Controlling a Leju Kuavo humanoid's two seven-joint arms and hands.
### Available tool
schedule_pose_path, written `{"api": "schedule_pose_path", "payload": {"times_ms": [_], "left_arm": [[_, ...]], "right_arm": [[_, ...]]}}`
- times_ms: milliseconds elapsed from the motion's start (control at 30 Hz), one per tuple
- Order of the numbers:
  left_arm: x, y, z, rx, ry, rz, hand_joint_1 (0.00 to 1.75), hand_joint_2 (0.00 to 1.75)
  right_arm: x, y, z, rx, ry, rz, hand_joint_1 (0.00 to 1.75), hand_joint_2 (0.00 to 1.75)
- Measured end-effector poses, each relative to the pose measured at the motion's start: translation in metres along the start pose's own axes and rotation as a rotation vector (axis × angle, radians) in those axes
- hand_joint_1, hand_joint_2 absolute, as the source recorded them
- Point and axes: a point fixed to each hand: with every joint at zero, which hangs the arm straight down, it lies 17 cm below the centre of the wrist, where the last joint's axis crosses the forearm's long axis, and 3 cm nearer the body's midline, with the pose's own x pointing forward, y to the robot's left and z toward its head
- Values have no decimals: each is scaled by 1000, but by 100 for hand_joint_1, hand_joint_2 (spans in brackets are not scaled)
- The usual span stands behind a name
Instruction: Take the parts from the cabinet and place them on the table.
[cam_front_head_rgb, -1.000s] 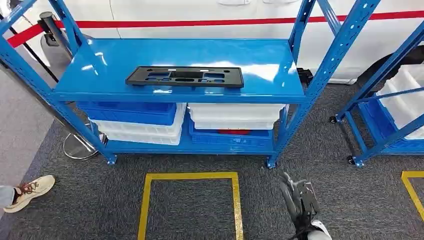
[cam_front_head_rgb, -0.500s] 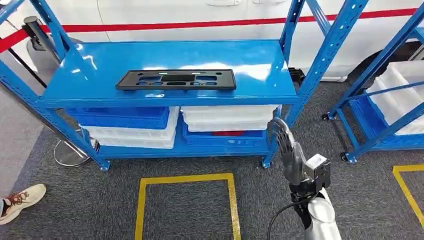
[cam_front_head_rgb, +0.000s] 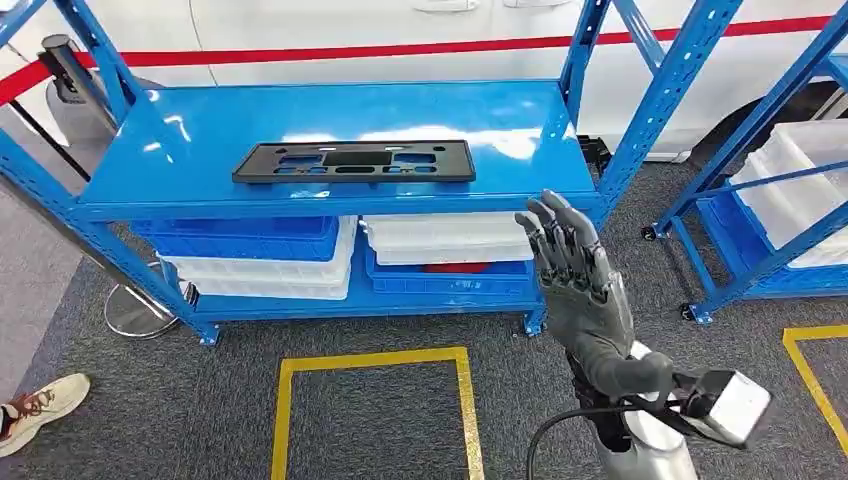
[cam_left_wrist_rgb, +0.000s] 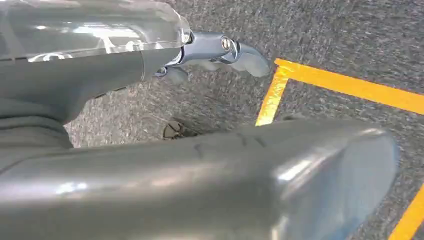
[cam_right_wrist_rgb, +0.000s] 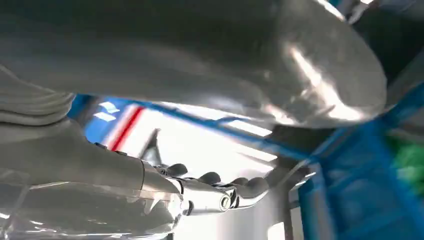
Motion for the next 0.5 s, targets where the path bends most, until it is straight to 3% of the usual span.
{"api": "schedule_pose_path", "payload": {"times_ms": [133,500], "left_arm": [[2,-2,0,-5,-4,10,0,0],[0,-6,1,-15,6,30,0,0]], "right_arm": [[31,18,-13,47,-111,-59,0,0],[42,32,-14,91,-134,-88,0,0]]}}
